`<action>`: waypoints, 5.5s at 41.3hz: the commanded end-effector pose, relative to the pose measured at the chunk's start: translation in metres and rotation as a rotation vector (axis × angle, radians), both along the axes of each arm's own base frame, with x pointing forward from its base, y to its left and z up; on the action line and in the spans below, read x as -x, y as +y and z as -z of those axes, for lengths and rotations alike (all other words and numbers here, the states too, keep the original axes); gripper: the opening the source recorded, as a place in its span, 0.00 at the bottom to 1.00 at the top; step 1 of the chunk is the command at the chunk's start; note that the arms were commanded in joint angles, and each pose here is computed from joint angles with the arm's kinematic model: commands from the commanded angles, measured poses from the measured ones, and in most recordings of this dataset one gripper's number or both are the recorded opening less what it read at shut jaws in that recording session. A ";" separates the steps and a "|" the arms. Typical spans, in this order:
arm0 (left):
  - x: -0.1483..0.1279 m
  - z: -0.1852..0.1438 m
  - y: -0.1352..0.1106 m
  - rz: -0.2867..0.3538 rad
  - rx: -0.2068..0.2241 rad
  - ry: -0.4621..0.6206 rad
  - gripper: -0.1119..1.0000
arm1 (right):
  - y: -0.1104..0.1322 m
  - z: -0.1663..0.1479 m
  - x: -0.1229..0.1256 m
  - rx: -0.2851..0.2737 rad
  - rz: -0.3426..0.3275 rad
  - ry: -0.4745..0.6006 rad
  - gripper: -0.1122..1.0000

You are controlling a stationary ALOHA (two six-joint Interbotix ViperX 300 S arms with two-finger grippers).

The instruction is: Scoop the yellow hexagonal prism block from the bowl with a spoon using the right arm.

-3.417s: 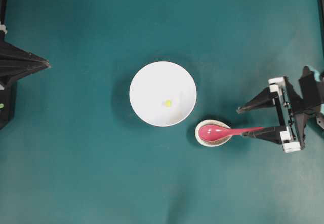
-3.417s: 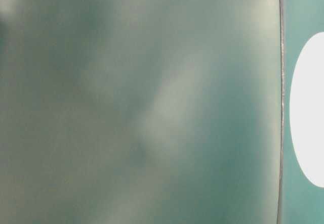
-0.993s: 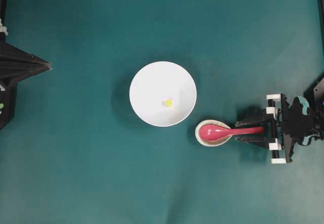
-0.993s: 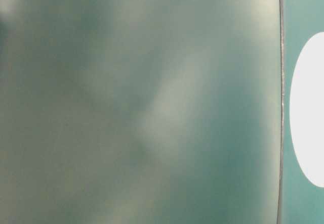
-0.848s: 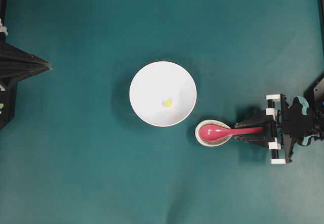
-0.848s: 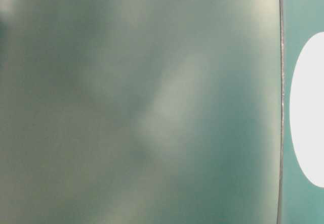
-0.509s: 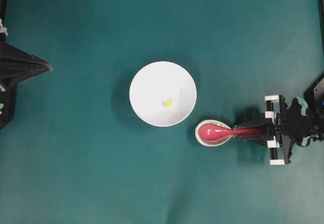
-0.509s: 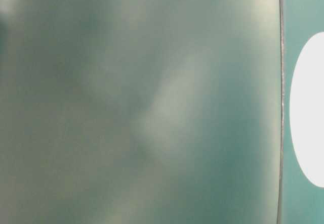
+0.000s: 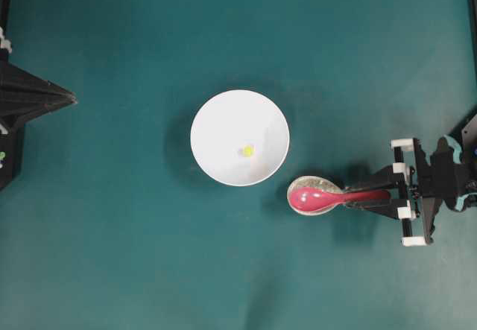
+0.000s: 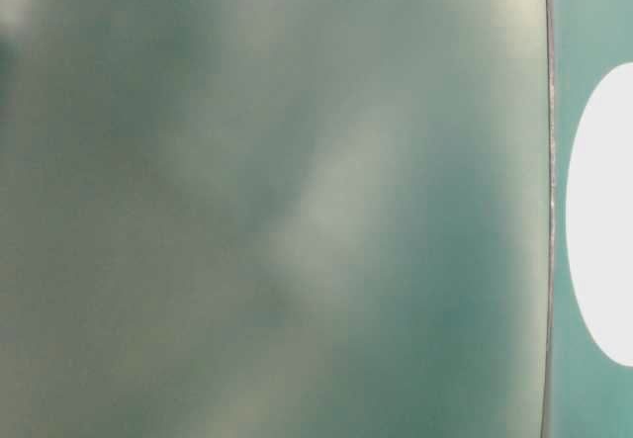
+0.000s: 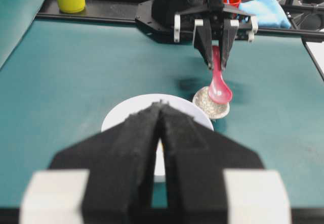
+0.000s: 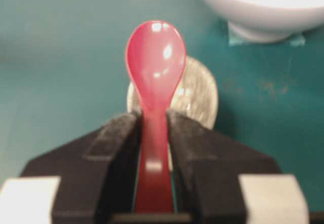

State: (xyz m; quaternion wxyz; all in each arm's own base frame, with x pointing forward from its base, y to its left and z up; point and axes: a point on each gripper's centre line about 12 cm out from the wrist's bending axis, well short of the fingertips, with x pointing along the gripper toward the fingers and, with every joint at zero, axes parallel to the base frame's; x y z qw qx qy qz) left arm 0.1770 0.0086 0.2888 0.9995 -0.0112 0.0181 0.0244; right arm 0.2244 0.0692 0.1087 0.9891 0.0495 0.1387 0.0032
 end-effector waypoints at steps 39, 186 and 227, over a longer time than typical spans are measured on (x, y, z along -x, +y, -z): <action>-0.002 -0.006 0.000 -0.002 0.000 0.002 0.10 | -0.057 -0.126 -0.069 -0.196 0.015 0.282 0.32; -0.002 -0.007 0.000 -0.001 -0.005 -0.007 0.10 | -0.105 -0.082 -0.190 -0.271 0.069 0.897 0.33; -0.002 -0.008 0.000 -0.002 -0.001 -0.011 0.10 | -0.113 -0.073 -0.197 -0.213 0.105 0.816 0.33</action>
